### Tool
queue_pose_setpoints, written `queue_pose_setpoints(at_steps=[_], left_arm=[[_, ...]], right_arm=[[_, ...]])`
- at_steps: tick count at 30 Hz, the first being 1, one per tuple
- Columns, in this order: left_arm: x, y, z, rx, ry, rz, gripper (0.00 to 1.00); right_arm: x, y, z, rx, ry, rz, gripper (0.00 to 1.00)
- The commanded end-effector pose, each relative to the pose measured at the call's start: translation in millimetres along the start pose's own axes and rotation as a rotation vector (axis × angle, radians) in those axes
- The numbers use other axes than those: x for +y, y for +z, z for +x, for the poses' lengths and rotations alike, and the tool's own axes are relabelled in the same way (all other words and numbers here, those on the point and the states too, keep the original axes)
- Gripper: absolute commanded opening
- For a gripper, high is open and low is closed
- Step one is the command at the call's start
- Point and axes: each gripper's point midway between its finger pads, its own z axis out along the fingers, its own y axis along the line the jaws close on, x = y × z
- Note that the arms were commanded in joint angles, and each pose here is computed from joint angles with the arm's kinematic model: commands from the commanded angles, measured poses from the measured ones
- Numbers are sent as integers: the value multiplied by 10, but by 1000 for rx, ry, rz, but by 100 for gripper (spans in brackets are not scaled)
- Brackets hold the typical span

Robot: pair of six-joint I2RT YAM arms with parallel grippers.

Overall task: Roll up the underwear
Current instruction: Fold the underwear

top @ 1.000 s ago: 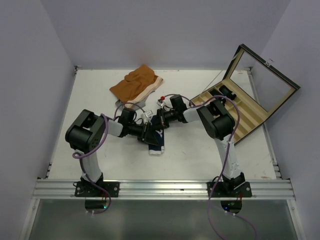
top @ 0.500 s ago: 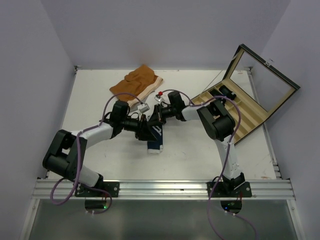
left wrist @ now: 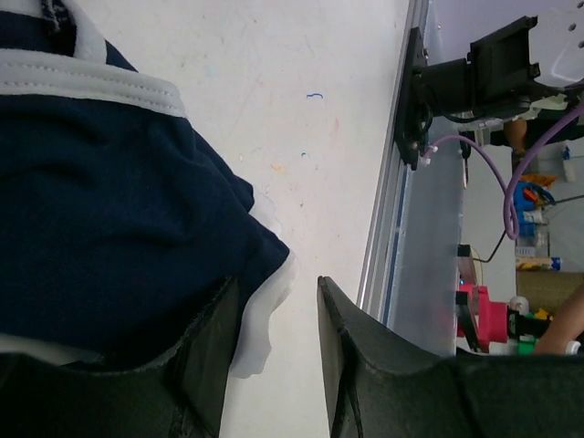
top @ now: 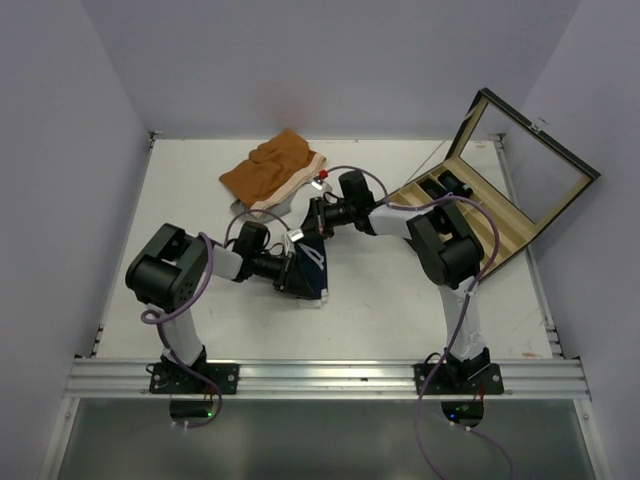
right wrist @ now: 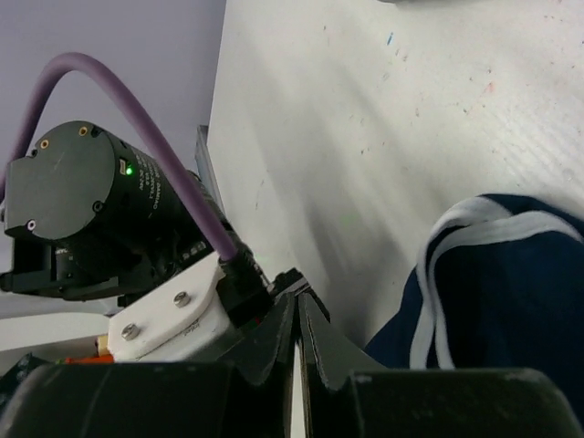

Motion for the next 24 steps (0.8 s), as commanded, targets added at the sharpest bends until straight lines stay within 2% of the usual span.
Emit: queue_pose_setpoints(at_steps=[1,5,9,11,12,13,15,16,17,20,23,24], left_arm=[[31,-25,-159,-66,82,-39,45],[-311,-166,-298,-104,245,-21,47],[-387,-260,-282,-83,292,-70,48],[-435,-346,-419,-103,413,-128,48],[-417,-383,-318,-64,391,-154,48],[-431,-434,-355,-55,514,-176,47],[-363,-524,-308,1,584,-253,47],[-349,-565,-324,27,714,-286,47],[-281,-611,-329,52,768,-341,47],[-220,-690,-280,127,963,-415,47],[-233,-658,-275,166,1147,-456,47],[-253,-632,-309,165,1205,-461,47]], right_arm=[[466,-223,-27,-14,-115,-21,10],[400,-195,132,6,-98,-8,10],[146,-82,229,44,-55,-2,10],[-94,-2,264,55,-50,21,10],[-163,19,259,61,-45,33,9],[-218,40,269,67,-40,38,9],[-403,85,335,87,-29,63,9],[-456,93,349,89,-30,75,9],[-485,90,354,89,-43,77,9],[-381,61,313,87,-49,72,10],[24,-49,152,55,-96,27,14],[232,-121,91,37,-131,11,20]])
